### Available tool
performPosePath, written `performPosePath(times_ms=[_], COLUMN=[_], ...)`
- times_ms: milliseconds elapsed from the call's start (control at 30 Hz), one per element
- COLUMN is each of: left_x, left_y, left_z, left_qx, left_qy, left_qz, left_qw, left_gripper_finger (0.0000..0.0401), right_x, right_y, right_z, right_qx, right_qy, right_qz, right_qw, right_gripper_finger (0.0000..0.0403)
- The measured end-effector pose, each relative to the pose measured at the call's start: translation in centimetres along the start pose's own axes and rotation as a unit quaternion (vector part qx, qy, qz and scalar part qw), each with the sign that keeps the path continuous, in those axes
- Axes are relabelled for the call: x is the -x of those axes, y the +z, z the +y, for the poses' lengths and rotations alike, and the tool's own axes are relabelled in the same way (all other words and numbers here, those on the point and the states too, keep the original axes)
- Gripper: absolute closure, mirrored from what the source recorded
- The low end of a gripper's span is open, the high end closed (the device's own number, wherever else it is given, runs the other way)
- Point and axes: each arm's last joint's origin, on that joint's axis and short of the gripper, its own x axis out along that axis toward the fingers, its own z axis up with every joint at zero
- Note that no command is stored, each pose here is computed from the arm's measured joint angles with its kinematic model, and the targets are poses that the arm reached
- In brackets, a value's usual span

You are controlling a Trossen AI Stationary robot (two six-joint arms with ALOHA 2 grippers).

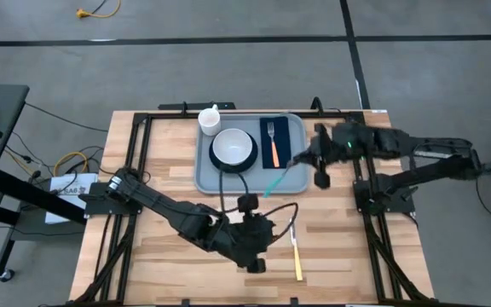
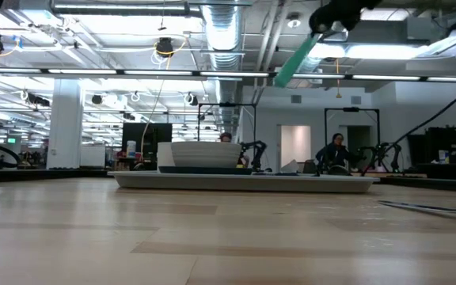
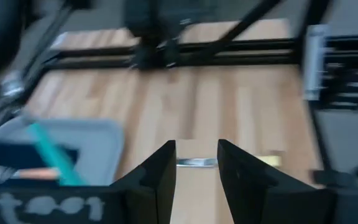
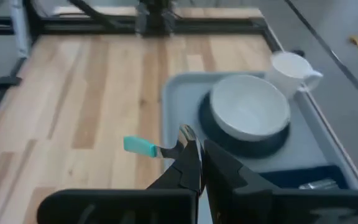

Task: Set up tray
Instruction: Put the blue spoon on the blue napkin to the right of the green plate

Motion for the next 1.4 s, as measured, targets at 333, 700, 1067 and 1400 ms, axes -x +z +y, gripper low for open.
performPosePath(times_ms=[333, 700, 1067, 1400], left_x=[-0.4, -2.4, 5.1, 6.1], left_y=[3.2, -0.7, -14.1, -19.0], left_z=[2.6, 9.5, 19.6, 20.5], left_qx=[-0.053, -0.032, 0.057, 0.046], left_qy=[-0.113, -0.116, -0.11, -0.091], left_qz=[-0.088, -0.074, -0.232, -0.21], left_qw=[0.988, 0.99, 0.965, 0.972], left_gripper_finger=[0.0293, 0.0293, 0.0293, 0.0293], right_x=[-3.8, -5.4, -4.2, -11.0], right_y=[1.5, 2.2, 2.3, 2.0], right_z=[-8.5, -16.6, -19.1, -23.9], right_qx=[-0.015, -0.036, 0.026, -0.018], right_qy=[0.052, 0.135, 0.125, 0.199], right_qz=[0.098, 0.177, 0.152, 0.212], right_qw=[0.994, 0.974, 0.98, 0.957], right_gripper_finger=[0.0403, 0.0403, 0.0403, 0.0403])
